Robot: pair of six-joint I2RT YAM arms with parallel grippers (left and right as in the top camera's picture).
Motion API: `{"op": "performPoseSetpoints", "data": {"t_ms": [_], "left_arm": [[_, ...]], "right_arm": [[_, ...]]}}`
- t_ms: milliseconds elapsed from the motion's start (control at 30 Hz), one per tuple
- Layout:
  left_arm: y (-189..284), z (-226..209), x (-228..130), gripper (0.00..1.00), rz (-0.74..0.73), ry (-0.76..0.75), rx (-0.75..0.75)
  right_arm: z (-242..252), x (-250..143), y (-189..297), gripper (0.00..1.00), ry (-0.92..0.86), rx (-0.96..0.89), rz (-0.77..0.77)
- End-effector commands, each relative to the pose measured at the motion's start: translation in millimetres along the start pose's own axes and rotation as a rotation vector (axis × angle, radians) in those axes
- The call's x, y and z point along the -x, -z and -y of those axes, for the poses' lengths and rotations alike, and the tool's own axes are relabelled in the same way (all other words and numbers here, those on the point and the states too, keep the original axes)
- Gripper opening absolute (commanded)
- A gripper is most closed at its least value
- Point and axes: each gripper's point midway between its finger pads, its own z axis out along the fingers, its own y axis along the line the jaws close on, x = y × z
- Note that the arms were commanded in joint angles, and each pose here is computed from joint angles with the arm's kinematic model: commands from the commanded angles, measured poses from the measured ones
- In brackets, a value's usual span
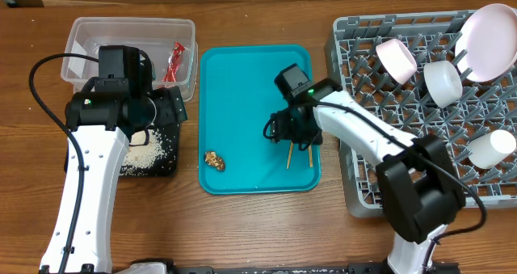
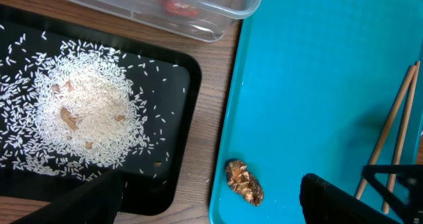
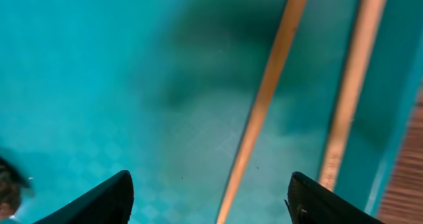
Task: Sort waste into correct bins and load items into the dishwasher
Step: 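Reach right gripper to the teal tray and grasp one chopstick, then carry the chopstick right and drop it into the rack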
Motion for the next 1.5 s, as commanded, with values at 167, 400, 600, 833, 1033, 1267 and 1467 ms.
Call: {"op": "performPoseSetpoints", "data": {"t_ms": [167,400,600,833,1033,1267,1467], "left_arm": [[0.0,1.0,1.2,0.88,-0.003,0.015,-0.006],[0.0,1.0,1.3,0.88,-0.003,0.015,-0.006],[0.0,1.0,1.2,0.88,-0.003,0.015,-0.006],[0.0,0.9,1.1,0.87,-0.003,0.015,-0.006],[0.0,0.7,0.4,0.87,-0.006,0.015,-0.005],[0.0,0.5,-0.3,0.88,-0.009,0.015,-0.004],[0.0,0.5,-0.4,0.88,-0.010,0.015,-0.004]], "right_arm": [[13.0,-21.7,-47.0,0.63,-0.066,-0.100,-0.109],[20.9,-23.4,-46.9,0.36,-0.136,-0.145,-0.105],[21.8,-25.4,-46.7,0.20,-0.136,-0.148,-0.114],[23.0,-29.6,-45.8,0.09,-0.139,-0.153,-0.132],[22.2,-36.3,-45.0,0.06,-0.143,-0.148,-0.163],[24.4,-45.2,-42.3,0.04,-0.128,-0.157,-0.202],[19.7,-34.7,-19.6,0.04,-0.063,-0.145,-0.147]]}}
